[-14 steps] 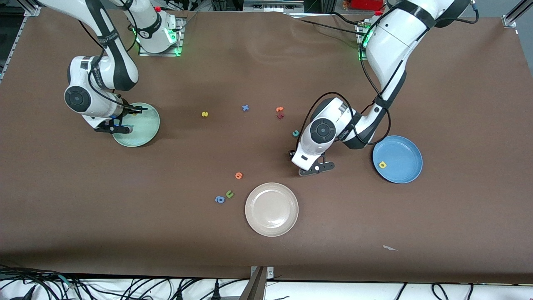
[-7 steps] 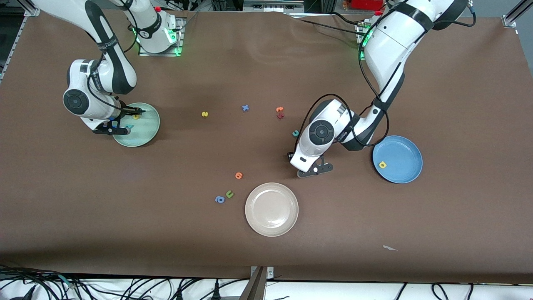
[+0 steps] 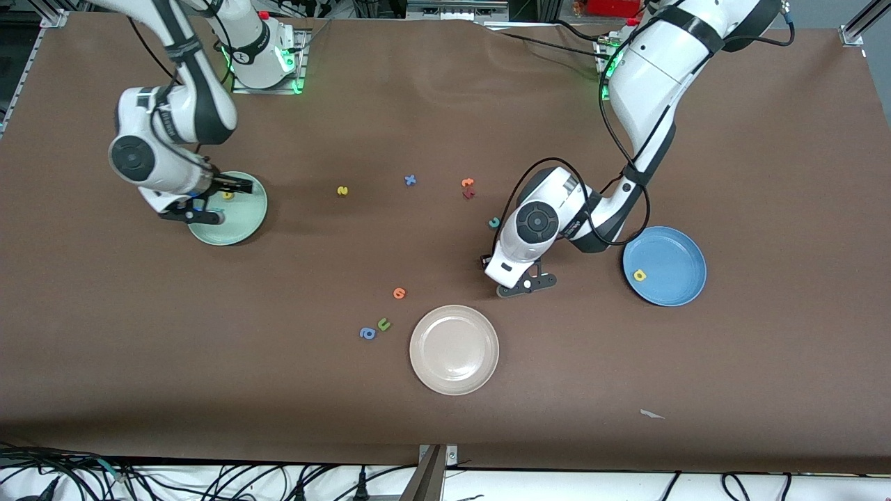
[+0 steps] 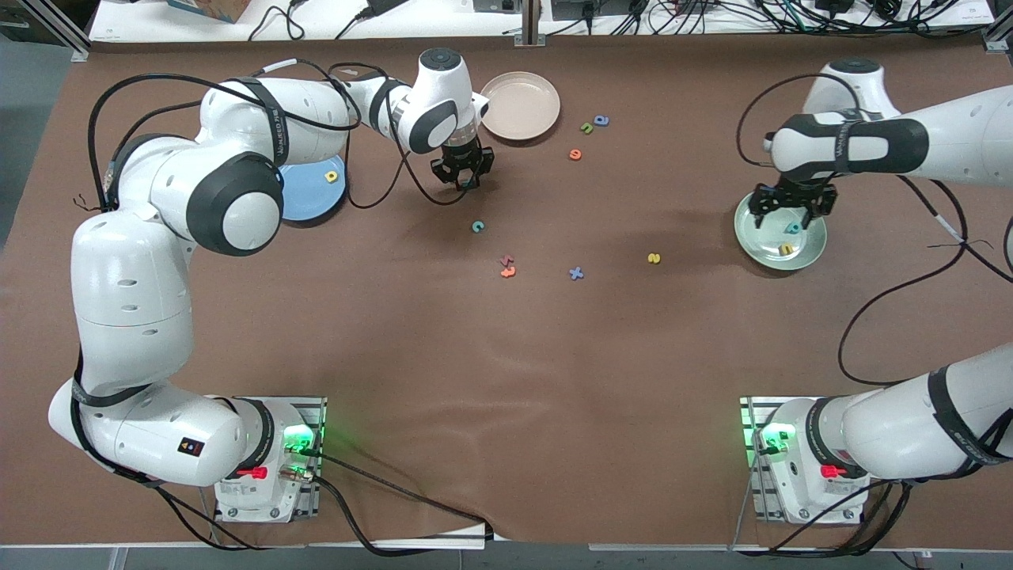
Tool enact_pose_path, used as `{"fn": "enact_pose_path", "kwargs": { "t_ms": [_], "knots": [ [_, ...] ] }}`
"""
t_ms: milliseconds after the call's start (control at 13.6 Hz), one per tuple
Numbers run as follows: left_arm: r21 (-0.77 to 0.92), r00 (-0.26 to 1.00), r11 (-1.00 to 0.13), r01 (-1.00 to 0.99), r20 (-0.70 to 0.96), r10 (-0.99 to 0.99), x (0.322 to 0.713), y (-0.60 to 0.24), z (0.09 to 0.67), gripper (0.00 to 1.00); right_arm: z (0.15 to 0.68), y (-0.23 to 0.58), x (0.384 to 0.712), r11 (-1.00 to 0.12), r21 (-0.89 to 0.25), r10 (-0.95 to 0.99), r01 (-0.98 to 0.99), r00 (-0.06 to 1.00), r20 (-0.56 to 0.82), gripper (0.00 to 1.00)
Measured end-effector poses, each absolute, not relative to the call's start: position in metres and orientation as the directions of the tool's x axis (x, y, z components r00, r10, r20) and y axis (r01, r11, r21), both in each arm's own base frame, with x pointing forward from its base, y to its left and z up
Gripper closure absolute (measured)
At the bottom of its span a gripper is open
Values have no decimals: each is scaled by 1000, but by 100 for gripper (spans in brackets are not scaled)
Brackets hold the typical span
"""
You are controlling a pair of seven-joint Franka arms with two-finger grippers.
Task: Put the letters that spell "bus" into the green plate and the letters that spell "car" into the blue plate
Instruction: 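Grasp the teal L with the left gripper while the right gripper reaches yellow 2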
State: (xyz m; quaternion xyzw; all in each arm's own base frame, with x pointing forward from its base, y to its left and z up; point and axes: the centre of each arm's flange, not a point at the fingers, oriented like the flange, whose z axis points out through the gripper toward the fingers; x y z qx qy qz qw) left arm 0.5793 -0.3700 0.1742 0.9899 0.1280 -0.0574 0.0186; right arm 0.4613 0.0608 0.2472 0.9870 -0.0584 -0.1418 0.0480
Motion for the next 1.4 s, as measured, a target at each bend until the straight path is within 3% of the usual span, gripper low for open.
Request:
{"fn": "enact_pose_path", "kwargs": {
  "t_ms": [589, 1400],
  "knots": [
    [21, 960, -966, 259, -120, 254, 578, -372, 173, 62, 231, 228, 422, -935, 89, -353, -343, 922, -159, 3],
    [4, 962, -967, 255, -98, 253, 577, -374, 174, 71, 181, 251, 408, -934, 39, -358, -356, 921, -152, 10]
  ]
}}
